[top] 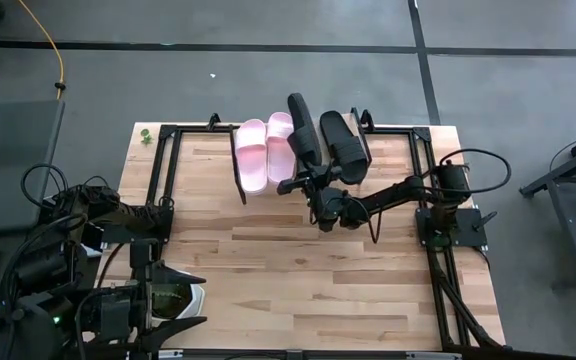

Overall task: Pick and place slides into the shelf
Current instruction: Put the black slipper on the shelf

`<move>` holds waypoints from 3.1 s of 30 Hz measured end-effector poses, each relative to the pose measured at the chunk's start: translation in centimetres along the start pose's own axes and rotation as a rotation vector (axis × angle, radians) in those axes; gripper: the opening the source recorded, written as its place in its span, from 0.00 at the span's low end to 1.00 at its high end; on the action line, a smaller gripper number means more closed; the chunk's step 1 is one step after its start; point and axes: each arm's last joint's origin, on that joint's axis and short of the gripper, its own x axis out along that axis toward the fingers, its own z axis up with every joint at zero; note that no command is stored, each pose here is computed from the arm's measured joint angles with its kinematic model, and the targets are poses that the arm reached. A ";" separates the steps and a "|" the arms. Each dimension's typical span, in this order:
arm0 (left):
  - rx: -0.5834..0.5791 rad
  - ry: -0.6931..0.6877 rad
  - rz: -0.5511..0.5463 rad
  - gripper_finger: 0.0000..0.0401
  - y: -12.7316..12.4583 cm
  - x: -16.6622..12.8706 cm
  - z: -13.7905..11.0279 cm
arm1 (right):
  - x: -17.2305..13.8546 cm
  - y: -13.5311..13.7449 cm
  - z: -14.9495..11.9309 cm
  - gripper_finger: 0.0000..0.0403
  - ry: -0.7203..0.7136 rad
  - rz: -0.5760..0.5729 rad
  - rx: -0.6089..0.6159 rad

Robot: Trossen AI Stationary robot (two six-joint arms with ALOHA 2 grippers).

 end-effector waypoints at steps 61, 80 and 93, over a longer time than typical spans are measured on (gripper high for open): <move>0.084 0.268 0.300 0.61 9.3 4.4 -3.6 | 0.2 0.7 2.3 0.58 -0.097 0.321 0.188; -0.117 0.396 0.219 0.61 27.5 10.6 -5.1 | 0.2 0.8 2.1 0.58 -0.099 0.355 0.109; -0.341 0.455 0.061 0.61 37.7 15.6 -13.9 | 0.6 0.7 2.2 0.58 -0.122 0.365 0.040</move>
